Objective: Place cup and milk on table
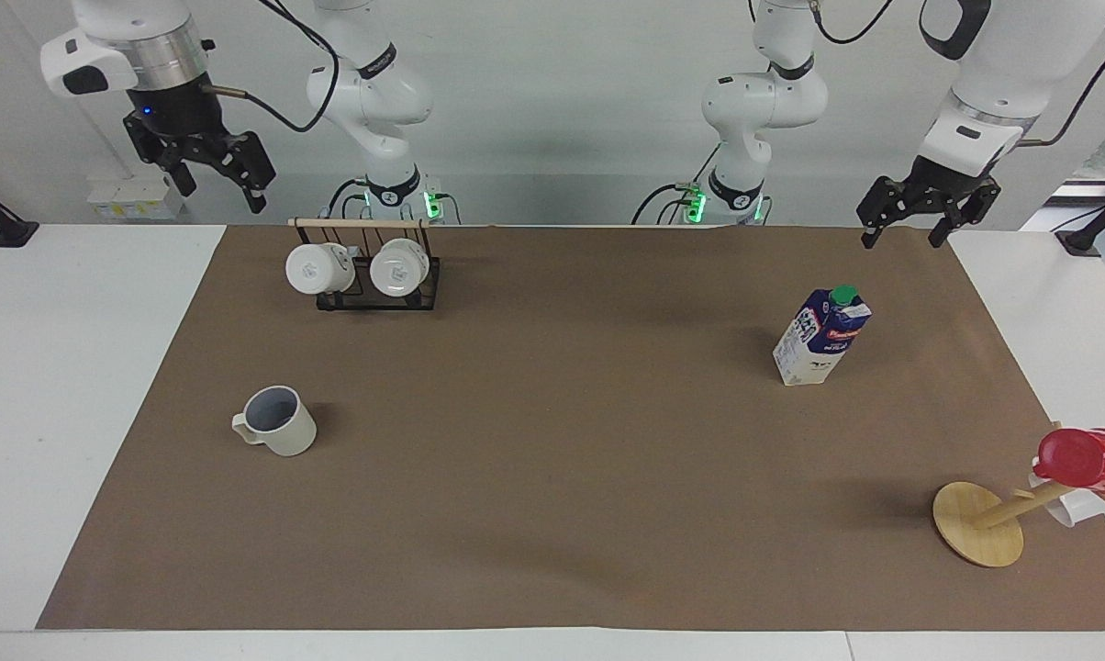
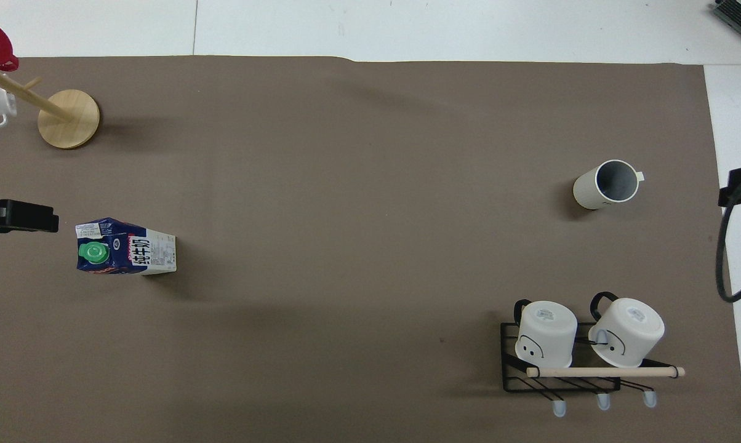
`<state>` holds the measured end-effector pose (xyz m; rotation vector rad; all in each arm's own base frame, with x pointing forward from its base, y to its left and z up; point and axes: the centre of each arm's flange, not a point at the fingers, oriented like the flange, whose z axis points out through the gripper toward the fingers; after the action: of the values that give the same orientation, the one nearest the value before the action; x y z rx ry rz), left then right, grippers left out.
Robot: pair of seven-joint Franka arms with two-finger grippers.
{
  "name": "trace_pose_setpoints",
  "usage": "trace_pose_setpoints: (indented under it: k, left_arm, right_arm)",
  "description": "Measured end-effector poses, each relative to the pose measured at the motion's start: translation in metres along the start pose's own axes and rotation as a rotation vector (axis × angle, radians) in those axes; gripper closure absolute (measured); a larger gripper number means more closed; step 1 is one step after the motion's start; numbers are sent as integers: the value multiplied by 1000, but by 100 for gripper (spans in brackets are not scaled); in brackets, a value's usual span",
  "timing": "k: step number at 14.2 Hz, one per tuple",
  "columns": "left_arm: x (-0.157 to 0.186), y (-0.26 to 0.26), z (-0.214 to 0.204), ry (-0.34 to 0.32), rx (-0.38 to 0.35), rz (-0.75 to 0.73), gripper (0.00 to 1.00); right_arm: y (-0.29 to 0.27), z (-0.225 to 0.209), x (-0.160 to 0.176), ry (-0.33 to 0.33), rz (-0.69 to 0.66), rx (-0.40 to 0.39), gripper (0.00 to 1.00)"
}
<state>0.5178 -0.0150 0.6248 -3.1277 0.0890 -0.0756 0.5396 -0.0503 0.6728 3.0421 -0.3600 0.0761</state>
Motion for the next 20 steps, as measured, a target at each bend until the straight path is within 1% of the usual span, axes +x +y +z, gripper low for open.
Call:
trace_pose_setpoints:
  k: [2,3,8,11,15,18,19,20]
  left_arm:
    - [0,0,0,0,0,0,0]
    - [0,0,0,0,0,0,0]
    - [0,0,0,0,0,0,0]
    - [0,0,0,0,0,0,0]
    - [0,0,0,0,0,0,0]
    - [0,2,0,0,0,3,0]
    - [0,5,0,0,1,9,0]
    - [0,8,0,0,1,15,0]
  right_arm:
    - [23,39,16,26,-24,0,0]
    - [27,58,20,24,-37,0,0]
    - [13,162,46,46,-71,12,0]
    - [-3,214,63,53,-94,23,0]
    - [-29,265,71,69,-132,37,0]
    - [-45,286,73,68,-156,43,0]
    - [-48,292,73,67,-159,44,6]
    - [-49,298,72,65,-160,45,6]
